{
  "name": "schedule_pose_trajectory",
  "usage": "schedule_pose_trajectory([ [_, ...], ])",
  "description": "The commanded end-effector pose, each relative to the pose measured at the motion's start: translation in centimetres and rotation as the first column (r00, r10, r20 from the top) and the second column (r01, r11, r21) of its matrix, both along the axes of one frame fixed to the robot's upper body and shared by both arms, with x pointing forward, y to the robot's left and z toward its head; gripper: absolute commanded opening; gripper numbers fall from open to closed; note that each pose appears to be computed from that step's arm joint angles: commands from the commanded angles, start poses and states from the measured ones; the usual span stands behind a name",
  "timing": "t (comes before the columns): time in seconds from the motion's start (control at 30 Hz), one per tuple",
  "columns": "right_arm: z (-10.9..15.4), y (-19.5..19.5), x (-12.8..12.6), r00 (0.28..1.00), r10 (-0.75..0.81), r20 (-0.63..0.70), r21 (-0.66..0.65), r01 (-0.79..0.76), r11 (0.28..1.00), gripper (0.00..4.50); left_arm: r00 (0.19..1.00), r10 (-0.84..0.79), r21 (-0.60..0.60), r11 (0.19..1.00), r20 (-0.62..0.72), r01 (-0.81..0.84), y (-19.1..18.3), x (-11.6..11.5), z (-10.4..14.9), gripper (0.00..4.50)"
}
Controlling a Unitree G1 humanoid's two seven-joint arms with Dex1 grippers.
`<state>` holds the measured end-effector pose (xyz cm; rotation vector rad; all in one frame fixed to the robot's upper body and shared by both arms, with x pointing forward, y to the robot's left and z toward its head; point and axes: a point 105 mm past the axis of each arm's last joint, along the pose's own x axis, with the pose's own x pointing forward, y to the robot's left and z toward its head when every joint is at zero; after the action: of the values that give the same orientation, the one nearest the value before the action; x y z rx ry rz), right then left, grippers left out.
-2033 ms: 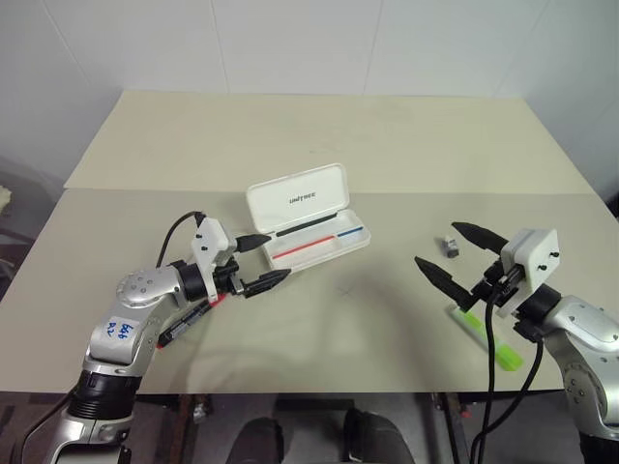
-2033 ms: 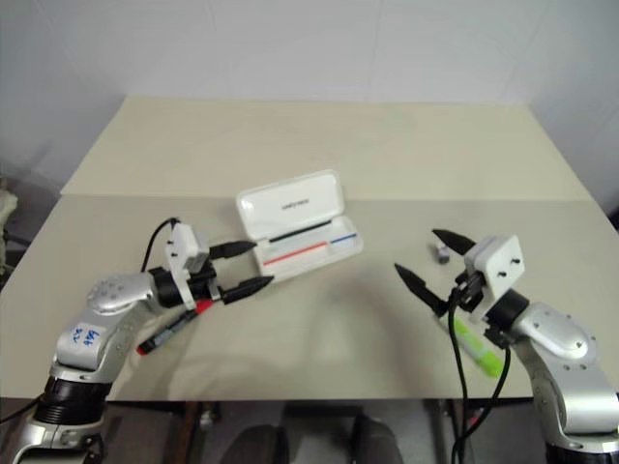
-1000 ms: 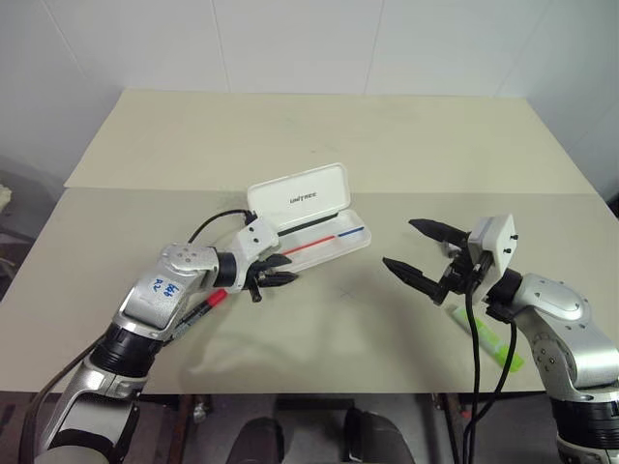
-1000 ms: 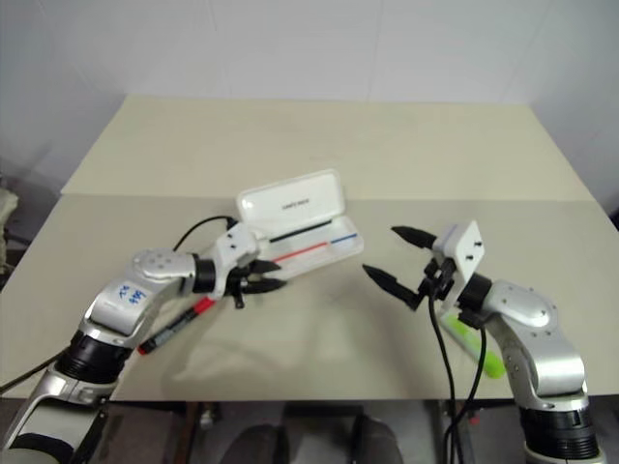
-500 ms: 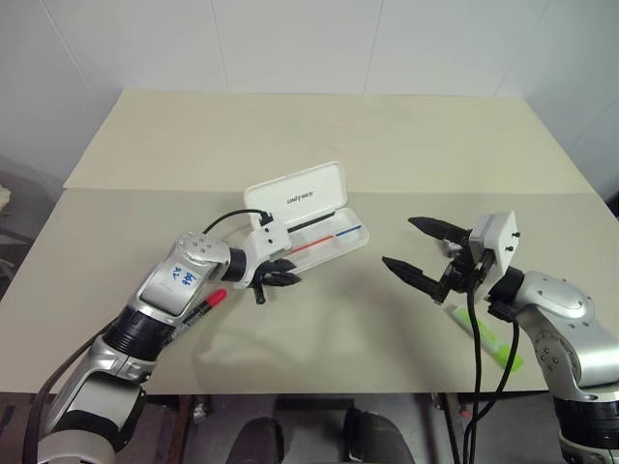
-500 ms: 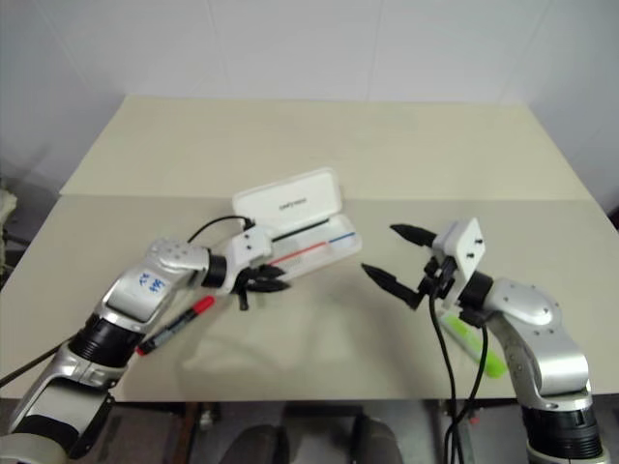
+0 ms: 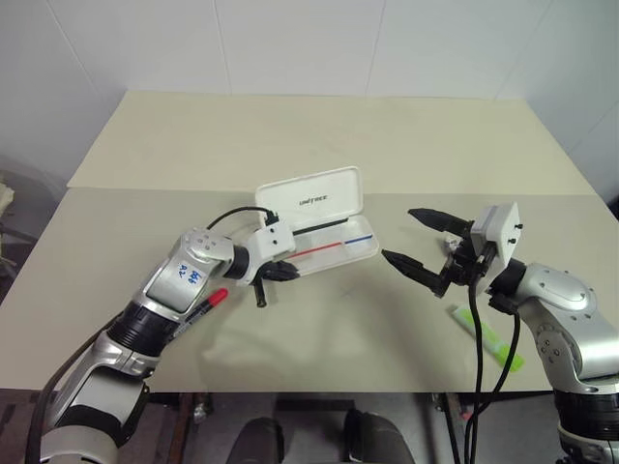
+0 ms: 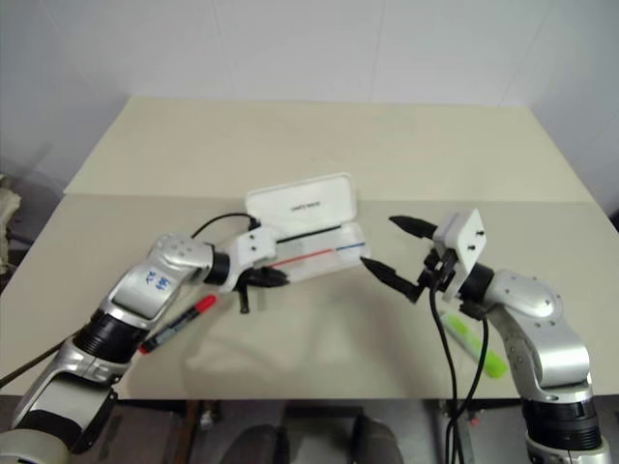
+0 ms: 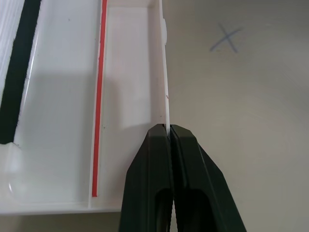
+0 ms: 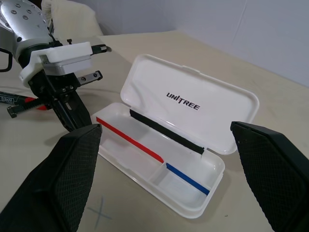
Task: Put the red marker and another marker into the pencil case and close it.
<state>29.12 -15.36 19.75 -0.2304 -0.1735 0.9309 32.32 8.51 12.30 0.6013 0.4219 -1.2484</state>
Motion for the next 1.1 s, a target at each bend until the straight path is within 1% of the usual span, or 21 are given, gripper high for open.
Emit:
schedule_pose_trajectory([
  [0.03,1.1,-0.4,-0.2,1.000,0.016,0.024,-0.007,-0.016,1.000,4.50,0.992,-0.128,-0.027,0.991,0.010,0.128,-1.7,-1.9,1.2,0.06],
  [0.17,0.9,-0.6,-0.2,1.000,0.024,0.005,-0.021,-0.024,0.999,4.50,0.985,-0.174,-0.041,0.984,0.025,0.174,-2.6,-2.6,1.7,0.06],
  [0.43,0.8,-1.0,-0.7,1.000,0.022,-0.011,-0.037,-0.022,0.999,4.50,0.972,-0.234,-0.015,0.972,0.020,0.235,-3.5,-3.6,0.7,0.06],
  [0.63,0.6,-1.3,-0.9,1.000,0.011,-0.013,-0.040,-0.012,0.999,4.50,0.978,-0.210,0.050,0.976,-0.004,0.210,-2.1,-4.0,-0.6,0.06],
  [0.73,0.6,-1.3,-1.0,1.000,0.011,-0.012,-0.038,-0.011,0.999,4.50,0.984,-0.175,0.063,0.982,-0.016,0.176,-1.7,-4.0,-1.1,0.06],
  [0.83,0.6,-1.2,-0.9,1.000,0.012,-0.010,-0.036,-0.012,0.999,4.50,0.989,-0.146,0.051,0.988,-0.021,0.146,-1.7,-3.8,-1.2,0.72],
  [1.0,0.6,-1.0,-0.7,1.000,0.022,-0.009,-0.034,-0.022,0.999,4.50,0.991,-0.131,0.029,0.991,-0.012,0.132,-2.1,-3.6,-0.9,2.38],
  [1.03,0.6,-1.0,-0.7,1.000,0.024,-0.009,-0.034,-0.025,0.999,4.50,0.991,-0.136,0.020,0.990,-0.015,0.136,-2.2,-3.7,-0.7,2.63],
  [1.1,0.6,-0.8,-0.6,1.000,0.030,-0.009,-0.033,-0.030,0.999,4.50,0.990,-0.141,0.002,0.990,-0.019,0.141,-2.5,-3.9,-0.4,3.37],
])
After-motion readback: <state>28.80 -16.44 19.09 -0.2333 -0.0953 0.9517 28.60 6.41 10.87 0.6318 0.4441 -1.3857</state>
